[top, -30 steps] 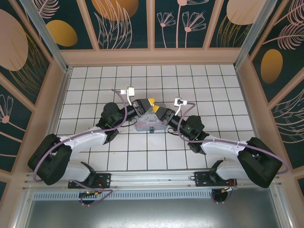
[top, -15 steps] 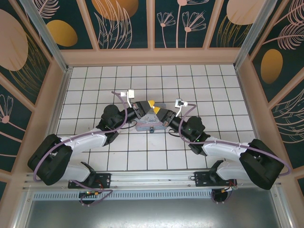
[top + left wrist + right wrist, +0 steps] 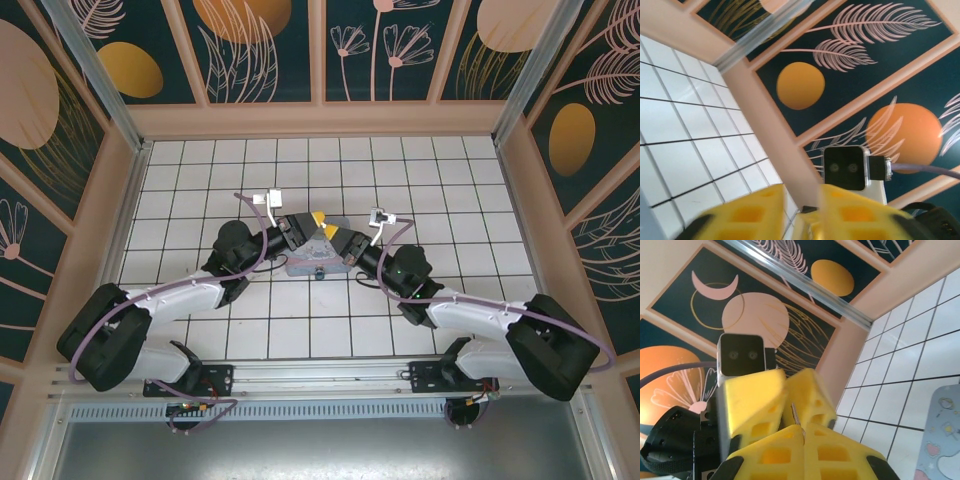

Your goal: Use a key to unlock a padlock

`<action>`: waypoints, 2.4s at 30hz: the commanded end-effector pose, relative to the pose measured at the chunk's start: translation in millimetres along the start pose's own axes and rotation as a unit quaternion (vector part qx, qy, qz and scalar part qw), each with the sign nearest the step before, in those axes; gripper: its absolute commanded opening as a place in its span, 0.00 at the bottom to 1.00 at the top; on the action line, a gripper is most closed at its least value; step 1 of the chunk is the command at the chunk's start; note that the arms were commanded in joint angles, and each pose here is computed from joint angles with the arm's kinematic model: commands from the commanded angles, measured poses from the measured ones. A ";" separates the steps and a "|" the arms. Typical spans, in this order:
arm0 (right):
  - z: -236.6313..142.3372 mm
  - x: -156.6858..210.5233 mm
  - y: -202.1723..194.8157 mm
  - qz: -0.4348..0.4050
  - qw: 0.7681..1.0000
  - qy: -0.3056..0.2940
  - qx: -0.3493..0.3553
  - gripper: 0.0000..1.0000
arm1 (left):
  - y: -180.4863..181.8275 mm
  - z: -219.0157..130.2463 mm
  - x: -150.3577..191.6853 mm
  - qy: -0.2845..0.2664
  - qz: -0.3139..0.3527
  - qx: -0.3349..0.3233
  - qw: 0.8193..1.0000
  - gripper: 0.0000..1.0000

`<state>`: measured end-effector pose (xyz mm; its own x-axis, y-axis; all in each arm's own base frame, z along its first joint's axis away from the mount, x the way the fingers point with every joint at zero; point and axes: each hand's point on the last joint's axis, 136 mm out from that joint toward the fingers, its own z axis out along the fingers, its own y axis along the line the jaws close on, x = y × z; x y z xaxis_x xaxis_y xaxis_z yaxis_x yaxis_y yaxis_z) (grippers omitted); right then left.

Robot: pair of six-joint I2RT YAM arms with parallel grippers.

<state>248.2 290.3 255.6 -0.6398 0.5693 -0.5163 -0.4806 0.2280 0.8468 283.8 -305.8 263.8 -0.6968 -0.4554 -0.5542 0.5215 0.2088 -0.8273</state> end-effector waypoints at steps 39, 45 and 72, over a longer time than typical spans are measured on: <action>24.8 11.3 -119.3 0.037 0.974 0.083 0.206 0.00 | 126.8 -67.9 120.6 0.148 0.008 -0.186 0.971 0.76; 27.3 14.2 -129.0 0.041 0.971 0.086 0.219 0.00 | 135.4 -58.9 129.0 0.158 0.024 -0.180 0.971 0.74; 29.4 31.9 -148.8 0.064 0.967 0.102 0.223 0.00 | 189.4 -47.6 124.8 0.131 0.157 -0.259 0.944 0.70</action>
<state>314.1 293.2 108.6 -0.8062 0.4490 -0.3854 -0.0956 0.5438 0.8337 268.2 -285.8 39.7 -0.7125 -0.0962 -0.6951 0.4460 0.7027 -0.5544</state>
